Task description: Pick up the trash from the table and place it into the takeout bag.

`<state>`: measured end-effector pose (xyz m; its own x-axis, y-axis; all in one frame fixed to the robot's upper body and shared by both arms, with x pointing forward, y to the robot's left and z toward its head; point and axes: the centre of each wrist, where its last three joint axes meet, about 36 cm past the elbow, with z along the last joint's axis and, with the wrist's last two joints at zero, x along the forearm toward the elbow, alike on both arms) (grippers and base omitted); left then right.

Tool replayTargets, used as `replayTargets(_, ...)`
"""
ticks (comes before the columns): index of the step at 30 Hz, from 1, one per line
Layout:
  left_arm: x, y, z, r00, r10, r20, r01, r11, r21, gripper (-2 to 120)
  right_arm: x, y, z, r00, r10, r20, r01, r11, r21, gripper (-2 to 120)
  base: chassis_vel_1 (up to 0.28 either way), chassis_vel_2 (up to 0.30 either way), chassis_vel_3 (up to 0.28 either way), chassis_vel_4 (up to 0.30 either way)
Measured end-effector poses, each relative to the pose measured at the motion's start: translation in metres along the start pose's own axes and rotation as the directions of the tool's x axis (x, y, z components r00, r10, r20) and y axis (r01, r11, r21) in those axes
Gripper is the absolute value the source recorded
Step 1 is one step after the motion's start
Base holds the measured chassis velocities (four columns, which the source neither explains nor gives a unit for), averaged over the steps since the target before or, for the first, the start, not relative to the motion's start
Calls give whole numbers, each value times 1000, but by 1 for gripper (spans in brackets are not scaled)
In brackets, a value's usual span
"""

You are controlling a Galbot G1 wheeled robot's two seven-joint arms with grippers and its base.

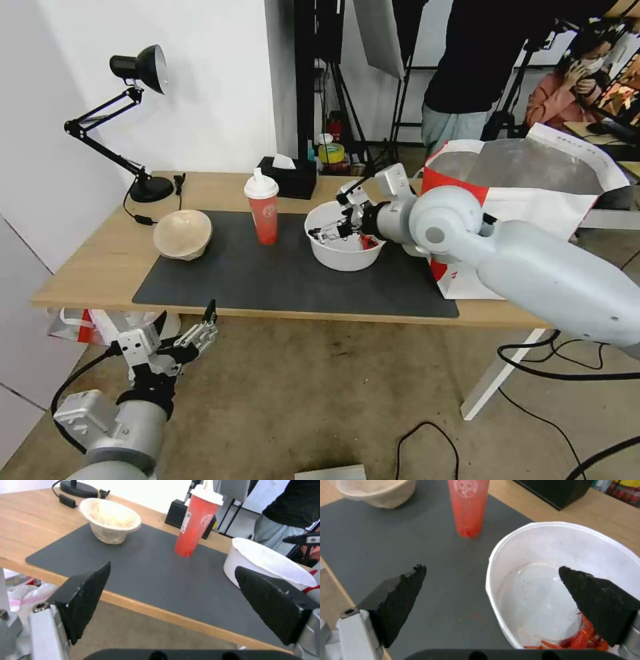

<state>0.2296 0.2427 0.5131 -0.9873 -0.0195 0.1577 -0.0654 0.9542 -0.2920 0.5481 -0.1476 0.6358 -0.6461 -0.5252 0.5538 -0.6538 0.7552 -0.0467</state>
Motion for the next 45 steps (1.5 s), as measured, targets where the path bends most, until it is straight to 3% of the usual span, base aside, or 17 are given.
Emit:
replayTargets(29,-4,-5,-2,999,22,33,-22,1000,11,100,-56,15,-8,997,43,-64,-39,998,55,100,0,0,0,0)
replayTargets(45,-5,-5,-2,999,22,35,-22,1000,14,100,-60,18,-4,995,54,-80,-49,996,68,100,0,0,0,0)
